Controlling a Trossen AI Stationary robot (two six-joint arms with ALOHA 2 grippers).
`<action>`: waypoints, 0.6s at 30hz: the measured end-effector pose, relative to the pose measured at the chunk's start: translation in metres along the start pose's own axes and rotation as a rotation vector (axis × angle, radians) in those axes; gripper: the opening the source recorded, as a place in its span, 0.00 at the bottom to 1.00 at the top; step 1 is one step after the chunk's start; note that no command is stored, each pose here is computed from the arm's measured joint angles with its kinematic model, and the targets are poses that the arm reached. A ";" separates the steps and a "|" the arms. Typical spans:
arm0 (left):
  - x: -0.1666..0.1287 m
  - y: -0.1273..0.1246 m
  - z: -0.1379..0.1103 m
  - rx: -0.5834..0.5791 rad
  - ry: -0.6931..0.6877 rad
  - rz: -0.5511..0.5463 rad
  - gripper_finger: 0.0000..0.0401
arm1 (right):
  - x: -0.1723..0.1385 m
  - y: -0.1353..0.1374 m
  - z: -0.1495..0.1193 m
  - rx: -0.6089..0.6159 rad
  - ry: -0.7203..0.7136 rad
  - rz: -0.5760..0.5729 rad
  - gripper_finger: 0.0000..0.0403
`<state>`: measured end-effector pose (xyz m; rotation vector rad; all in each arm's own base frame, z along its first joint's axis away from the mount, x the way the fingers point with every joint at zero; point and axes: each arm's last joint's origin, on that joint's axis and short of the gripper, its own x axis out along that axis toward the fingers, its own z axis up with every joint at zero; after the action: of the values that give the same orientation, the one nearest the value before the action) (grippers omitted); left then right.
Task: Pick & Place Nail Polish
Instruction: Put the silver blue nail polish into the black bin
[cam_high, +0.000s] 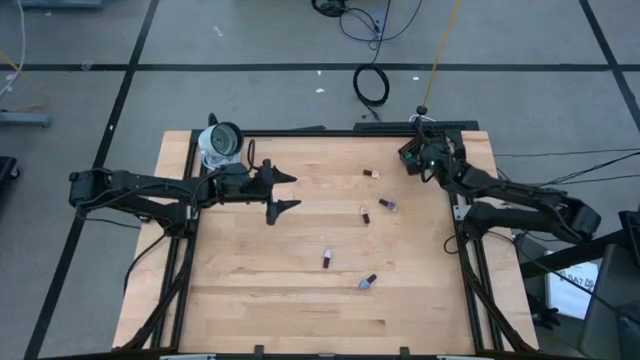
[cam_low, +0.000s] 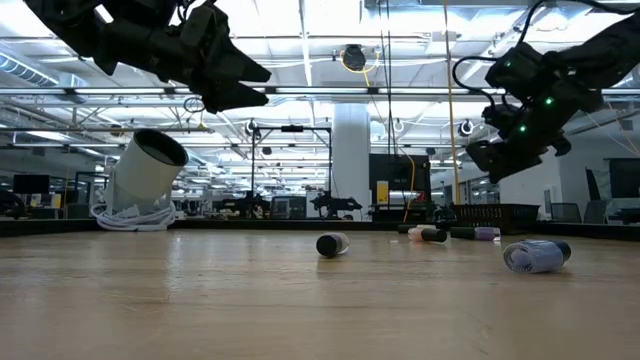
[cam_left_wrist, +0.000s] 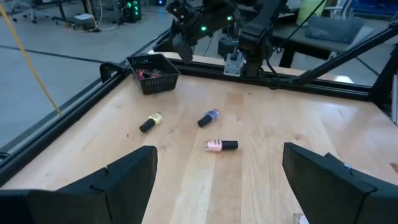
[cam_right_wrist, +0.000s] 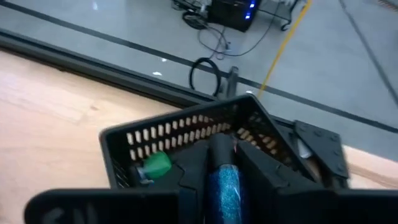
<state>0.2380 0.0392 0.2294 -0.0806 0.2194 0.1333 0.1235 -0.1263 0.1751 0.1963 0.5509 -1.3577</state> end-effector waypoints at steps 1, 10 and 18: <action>0.000 0.000 0.000 0.000 0.000 0.000 0.85 | 0.002 0.000 0.001 0.012 -0.002 0.012 0.14; 0.000 0.000 0.000 0.000 0.003 -0.001 0.85 | 0.021 -0.003 0.000 0.017 0.024 -0.009 0.17; 0.000 0.000 0.000 0.002 0.004 -0.001 0.85 | 0.029 -0.005 -0.004 0.029 0.055 -0.036 0.30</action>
<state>0.2380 0.0392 0.2290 -0.0795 0.2233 0.1320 0.1211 -0.1509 0.1589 0.2495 0.5835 -1.3994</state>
